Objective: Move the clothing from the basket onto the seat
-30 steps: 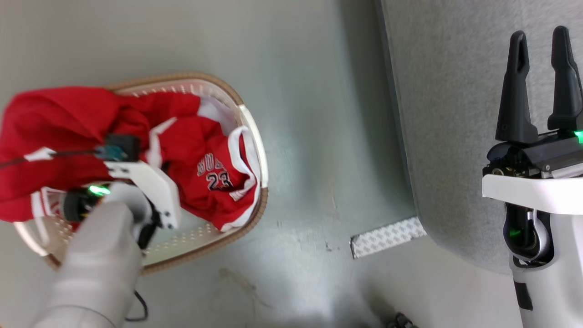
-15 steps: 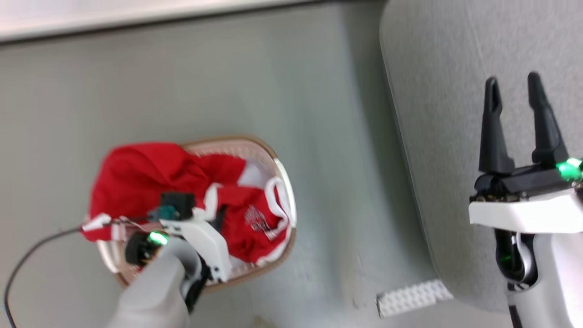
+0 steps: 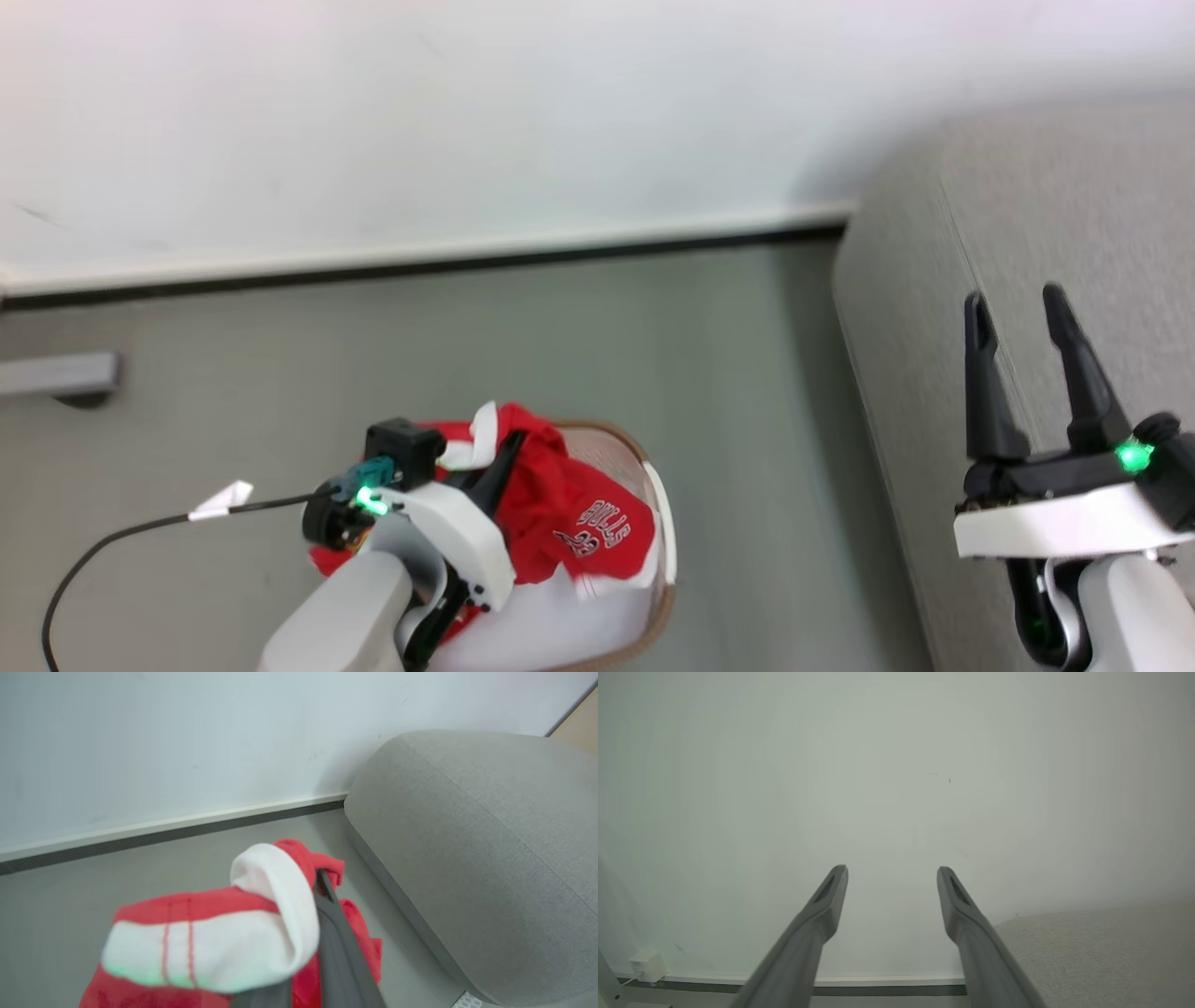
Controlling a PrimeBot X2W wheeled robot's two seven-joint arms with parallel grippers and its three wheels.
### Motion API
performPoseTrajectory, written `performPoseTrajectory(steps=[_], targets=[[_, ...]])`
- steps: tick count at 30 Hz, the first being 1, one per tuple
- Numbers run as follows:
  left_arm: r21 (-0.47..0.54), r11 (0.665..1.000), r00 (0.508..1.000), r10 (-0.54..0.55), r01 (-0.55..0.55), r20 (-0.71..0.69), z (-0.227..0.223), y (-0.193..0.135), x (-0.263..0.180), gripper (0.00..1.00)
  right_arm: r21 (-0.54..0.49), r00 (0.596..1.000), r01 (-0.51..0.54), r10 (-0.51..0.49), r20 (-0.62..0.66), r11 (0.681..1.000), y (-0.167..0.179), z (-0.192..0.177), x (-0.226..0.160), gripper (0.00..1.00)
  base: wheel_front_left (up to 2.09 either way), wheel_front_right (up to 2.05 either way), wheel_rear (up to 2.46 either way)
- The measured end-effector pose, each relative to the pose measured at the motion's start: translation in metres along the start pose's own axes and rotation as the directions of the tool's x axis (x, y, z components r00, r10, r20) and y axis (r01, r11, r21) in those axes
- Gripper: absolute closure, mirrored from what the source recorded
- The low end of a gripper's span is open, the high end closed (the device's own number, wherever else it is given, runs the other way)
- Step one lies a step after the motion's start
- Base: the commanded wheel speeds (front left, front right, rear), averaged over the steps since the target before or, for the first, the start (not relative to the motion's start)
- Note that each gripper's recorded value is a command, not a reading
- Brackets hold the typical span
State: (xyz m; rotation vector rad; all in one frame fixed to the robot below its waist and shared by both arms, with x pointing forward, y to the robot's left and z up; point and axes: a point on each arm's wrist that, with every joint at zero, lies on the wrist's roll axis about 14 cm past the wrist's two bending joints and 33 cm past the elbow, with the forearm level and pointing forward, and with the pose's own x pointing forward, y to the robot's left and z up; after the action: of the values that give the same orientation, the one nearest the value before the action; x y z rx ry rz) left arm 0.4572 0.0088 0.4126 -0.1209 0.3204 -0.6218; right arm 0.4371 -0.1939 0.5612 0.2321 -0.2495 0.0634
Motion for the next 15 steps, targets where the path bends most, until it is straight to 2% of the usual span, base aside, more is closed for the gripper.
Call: performPoseTrajectory(steps=[8,15], targets=[[0.101,0.994,0.964,0.011,-0.040,0.267,0.093,-0.007,-0.037,1.00,0.034,0.996,-0.083,0.081,0.037,0.996,0.033,0.018,-0.011,0.00,0.00,0.00,0.00],[0.176,0.983,0.914,-0.023,-0.054,0.406,0.148,-0.024,-0.066,1.00,0.054,0.991,-0.126,0.123,0.044,0.991,0.051,0.024,-0.027,0.00,0.00,0.00,0.00]])
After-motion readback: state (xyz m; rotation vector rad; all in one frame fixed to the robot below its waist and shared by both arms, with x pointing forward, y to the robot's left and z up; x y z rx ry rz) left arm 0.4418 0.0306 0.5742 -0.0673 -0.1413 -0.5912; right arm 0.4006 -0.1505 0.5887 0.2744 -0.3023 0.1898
